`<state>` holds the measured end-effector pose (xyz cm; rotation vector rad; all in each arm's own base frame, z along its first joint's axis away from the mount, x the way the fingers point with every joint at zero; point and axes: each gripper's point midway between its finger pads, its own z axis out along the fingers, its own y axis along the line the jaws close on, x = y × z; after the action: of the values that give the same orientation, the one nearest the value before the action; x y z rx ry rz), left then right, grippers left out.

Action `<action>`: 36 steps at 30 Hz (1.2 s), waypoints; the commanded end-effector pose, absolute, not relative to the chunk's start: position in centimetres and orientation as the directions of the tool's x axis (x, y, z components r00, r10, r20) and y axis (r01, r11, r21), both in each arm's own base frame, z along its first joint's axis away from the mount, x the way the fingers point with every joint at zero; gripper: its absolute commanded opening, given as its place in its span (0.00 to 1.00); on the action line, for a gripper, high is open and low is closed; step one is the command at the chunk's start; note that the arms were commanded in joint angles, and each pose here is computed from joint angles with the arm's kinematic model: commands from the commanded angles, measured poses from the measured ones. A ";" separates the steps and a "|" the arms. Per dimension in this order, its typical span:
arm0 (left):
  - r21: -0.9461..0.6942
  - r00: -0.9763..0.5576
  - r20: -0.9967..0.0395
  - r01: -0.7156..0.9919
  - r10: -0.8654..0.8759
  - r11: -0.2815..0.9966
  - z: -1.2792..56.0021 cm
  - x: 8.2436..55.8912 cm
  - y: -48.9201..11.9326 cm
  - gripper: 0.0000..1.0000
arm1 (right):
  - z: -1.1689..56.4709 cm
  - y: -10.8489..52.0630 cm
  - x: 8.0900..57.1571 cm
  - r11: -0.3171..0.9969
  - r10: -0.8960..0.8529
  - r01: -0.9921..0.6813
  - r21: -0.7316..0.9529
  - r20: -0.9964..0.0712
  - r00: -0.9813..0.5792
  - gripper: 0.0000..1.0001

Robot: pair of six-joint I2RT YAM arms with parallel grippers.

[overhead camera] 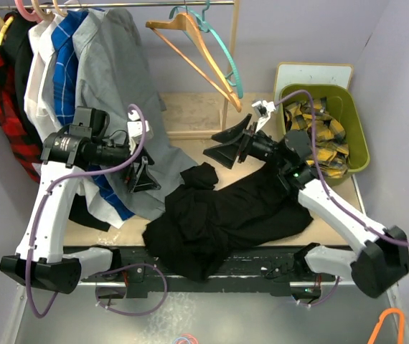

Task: Place the shirt on the hanger

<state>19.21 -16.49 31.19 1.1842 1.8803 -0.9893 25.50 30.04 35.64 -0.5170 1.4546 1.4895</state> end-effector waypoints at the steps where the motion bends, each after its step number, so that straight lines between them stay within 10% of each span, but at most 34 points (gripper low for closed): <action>1: -0.250 -0.407 -0.805 0.893 0.432 0.375 28.8 20.8 -15.6 1.00 | 38.6 26.2 26.8 0.514 0.320 -0.793 0.326 -0.931 -0.175 1.00; 11: -0.178 -0.417 -0.564 0.904 0.713 0.388 20.7 20.2 -15.7 1.00 | 27.2 22.2 21.7 0.666 0.120 -0.638 0.387 -0.899 -0.420 1.00; 29: -0.173 -0.556 -0.730 0.714 0.398 0.679 25.7 23.1 -10.7 1.00 | 12.8 33.3 20.8 0.688 -0.372 -0.682 0.250 -0.685 -0.627 1.00; 32: -0.163 -0.560 -0.722 0.708 0.406 0.688 25.0 22.7 -10.3 1.00 | 11.3 34.7 20.5 0.695 -0.414 -0.682 0.227 -0.649 -0.638 0.80; 36: -0.140 -0.559 -0.723 0.695 0.407 0.706 24.7 22.4 -9.8 1.00 | 10.2 35.4 20.0 0.712 -0.418 -0.661 0.236 -0.614 -0.669 0.04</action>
<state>22.58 -9.74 24.55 0.8582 2.2502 -0.5394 19.64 34.86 9.44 -0.8595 2.3888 0.6377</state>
